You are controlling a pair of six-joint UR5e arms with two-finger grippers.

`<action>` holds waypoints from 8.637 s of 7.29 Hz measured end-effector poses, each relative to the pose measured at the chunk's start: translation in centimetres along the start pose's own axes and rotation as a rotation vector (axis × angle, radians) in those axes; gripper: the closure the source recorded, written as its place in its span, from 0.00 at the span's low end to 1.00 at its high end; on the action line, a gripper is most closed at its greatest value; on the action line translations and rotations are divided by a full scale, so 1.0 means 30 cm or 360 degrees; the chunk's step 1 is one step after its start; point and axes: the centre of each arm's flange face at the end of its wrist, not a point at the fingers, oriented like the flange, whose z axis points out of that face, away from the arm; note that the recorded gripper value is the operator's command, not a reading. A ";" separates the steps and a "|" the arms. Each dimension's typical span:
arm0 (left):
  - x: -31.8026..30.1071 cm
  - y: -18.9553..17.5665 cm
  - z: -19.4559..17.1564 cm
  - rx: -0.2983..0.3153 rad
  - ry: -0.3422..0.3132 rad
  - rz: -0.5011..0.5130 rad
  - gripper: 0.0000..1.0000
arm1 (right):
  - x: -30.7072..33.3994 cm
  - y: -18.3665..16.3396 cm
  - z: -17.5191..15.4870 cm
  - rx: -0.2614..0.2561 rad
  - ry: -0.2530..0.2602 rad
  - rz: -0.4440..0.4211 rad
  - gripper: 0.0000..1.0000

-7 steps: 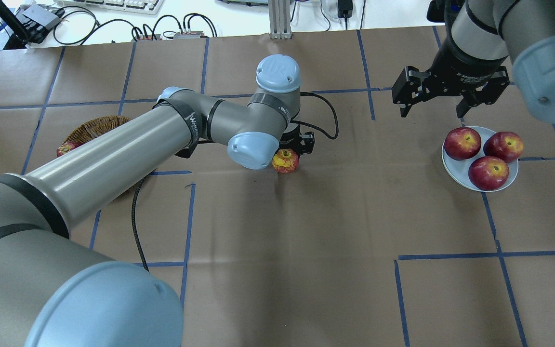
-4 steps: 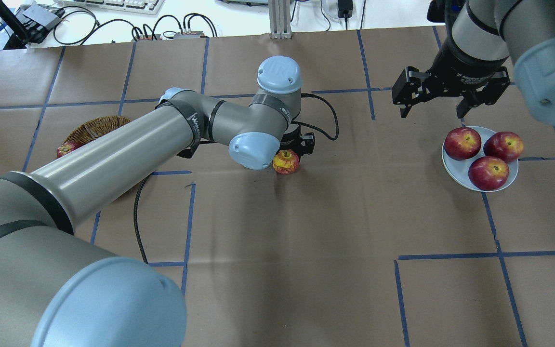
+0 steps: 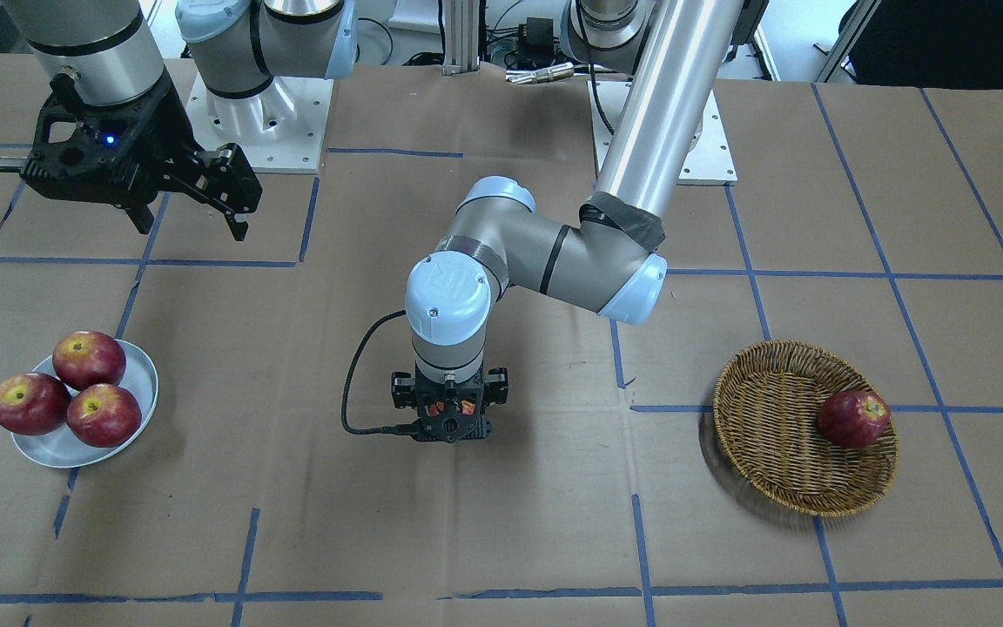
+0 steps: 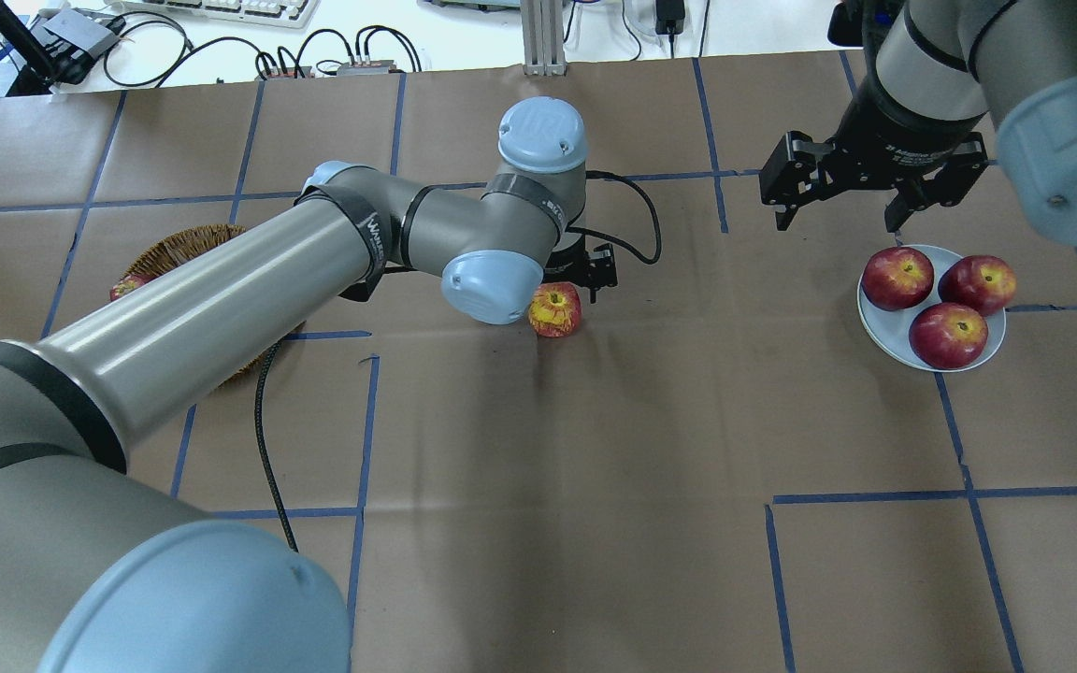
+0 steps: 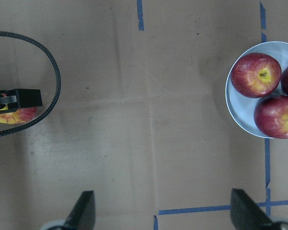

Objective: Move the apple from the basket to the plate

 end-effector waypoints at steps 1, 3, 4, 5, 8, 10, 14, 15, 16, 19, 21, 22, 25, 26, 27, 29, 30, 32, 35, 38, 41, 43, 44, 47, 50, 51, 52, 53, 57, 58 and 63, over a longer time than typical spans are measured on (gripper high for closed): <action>-0.058 -0.007 -0.140 0.0020 0.0005 0.0018 0.01 | 0.000 0.004 -0.005 0.0004 -0.0004 0.0006 0.00; -0.287 0.008 -0.463 -0.0010 -0.0014 0.0116 0.01 | -0.002 0.018 -0.031 0.0029 -0.0010 0.0008 0.00; -0.427 0.047 -0.616 -0.0034 -0.0024 0.0155 0.01 | -0.001 0.021 -0.042 0.0040 -0.0011 0.0007 0.00; -0.567 0.097 -0.737 -0.0065 -0.0032 0.0189 0.01 | -0.001 0.023 -0.049 0.0047 -0.0009 0.0008 0.00; -0.754 0.208 -0.888 -0.0083 -0.0026 0.0191 0.01 | -0.018 0.006 -0.039 0.0046 -0.0015 0.0052 0.00; -0.775 0.210 -0.892 -0.0082 -0.0022 0.0252 0.01 | -0.129 -0.053 0.008 0.0017 -0.0027 0.0067 0.00; -0.775 0.179 -0.854 -0.0106 -0.0030 0.0261 0.01 | -0.572 -0.139 0.241 0.0067 -0.0056 0.0063 0.00; -0.771 0.199 -0.873 -0.0094 -0.0029 0.0273 0.01 | -0.657 -0.147 0.332 0.0074 -0.0065 0.0072 0.00; -0.769 0.220 -0.891 -0.0084 -0.0028 0.0280 0.01 | -0.716 -0.147 0.418 0.0063 -0.0065 0.0078 0.00; -0.766 0.254 -0.918 -0.0066 -0.0027 0.0289 0.01 | -0.799 -0.122 0.660 0.0052 -0.0067 0.0049 0.00; -0.764 0.257 -0.922 -0.0061 -0.0027 0.0293 0.01 | -0.807 -0.095 0.812 0.0081 -0.0082 0.0040 0.00; -0.764 0.259 -0.922 -0.0061 -0.0027 0.0294 0.01 | -0.805 -0.079 0.878 0.0092 -0.0086 0.0037 0.00; -0.763 0.263 -0.920 -0.0063 -0.0026 0.0315 0.01 | -0.806 -0.069 0.974 0.0123 -0.0102 0.0034 0.33; -0.765 0.262 -0.920 -0.0061 -0.0027 0.0331 0.01 | -0.808 -0.073 0.975 0.0137 -0.0108 0.0033 0.36; -0.766 0.260 -0.919 -0.0060 -0.0030 0.0338 0.01 | -0.809 -0.077 0.972 0.0146 -0.0112 0.0032 0.37; -0.768 0.260 -0.920 -0.0059 -0.0033 0.0342 0.01 | -0.803 -0.108 0.927 0.0187 -0.0116 0.0029 0.37; -0.768 0.260 -0.920 -0.0058 -0.0033 0.0340 0.01 | -0.792 -0.142 0.864 0.0213 -0.0113 0.0030 0.37; -0.766 0.260 -0.920 -0.0057 -0.0029 0.0328 0.01 | -0.675 -0.218 0.677 0.0199 -0.0076 -0.0002 0.36; -0.766 0.260 -0.920 -0.0057 -0.0026 0.0323 0.01 | -0.160 -0.342 0.441 0.0115 0.0013 -0.0080 0.37; -0.764 0.261 -0.920 -0.0057 -0.0027 0.0323 0.01 | 0.393 -0.367 0.422 0.0043 0.0064 -0.0295 0.37; -0.763 0.263 -0.918 -0.0059 -0.0019 0.0319 0.01 | 0.691 -0.338 0.526 -0.0032 0.0052 -0.0411 0.37; -0.762 0.263 -0.918 -0.0059 -0.0017 0.0320 0.01 | 0.712 -0.305 0.635 -0.0033 0.0067 -0.0428 0.37; -0.762 0.264 -0.918 -0.0059 -0.0018 0.0320 0.01 | 0.715 -0.288 0.668 -0.0039 0.0071 -0.0428 0.37; -0.762 0.263 -0.918 -0.0059 -0.0017 0.0320 0.01 | 0.748 -0.250 0.723 -0.0077 0.0055 -0.0397 0.36; -0.762 0.263 -0.919 -0.0058 -0.0018 0.0323 0.01 | 0.755 -0.252 0.740 -0.0076 0.0055 -0.0393 0.00; -0.762 0.263 -0.918 -0.0059 -0.0019 0.0323 0.01 | 0.759 -0.261 0.738 -0.0055 0.0067 -0.0391 0.00; -0.763 0.263 -0.917 -0.0060 -0.0019 0.0324 0.01 | 0.763 -0.272 0.723 -0.0030 0.0083 -0.0389 0.00; -0.763 0.263 -0.916 -0.0061 -0.0017 0.0324 0.01 | 0.767 -0.289 0.687 0.0005 0.0102 -0.0385 0.00; -0.762 0.262 -0.915 -0.0062 -0.0015 0.0324 0.01 | 0.723 -0.387 0.427 0.0038 0.0092 -0.0401 0.00; -0.762 0.262 -0.915 -0.0062 -0.0015 0.0323 0.01 | 0.670 -0.384 0.354 0.0002 0.0070 -0.0388 0.00; -0.761 0.262 -0.915 -0.0061 -0.0014 0.0323 0.01 | 0.125 -0.131 0.048 -0.0103 0.0020 -0.0266 0.00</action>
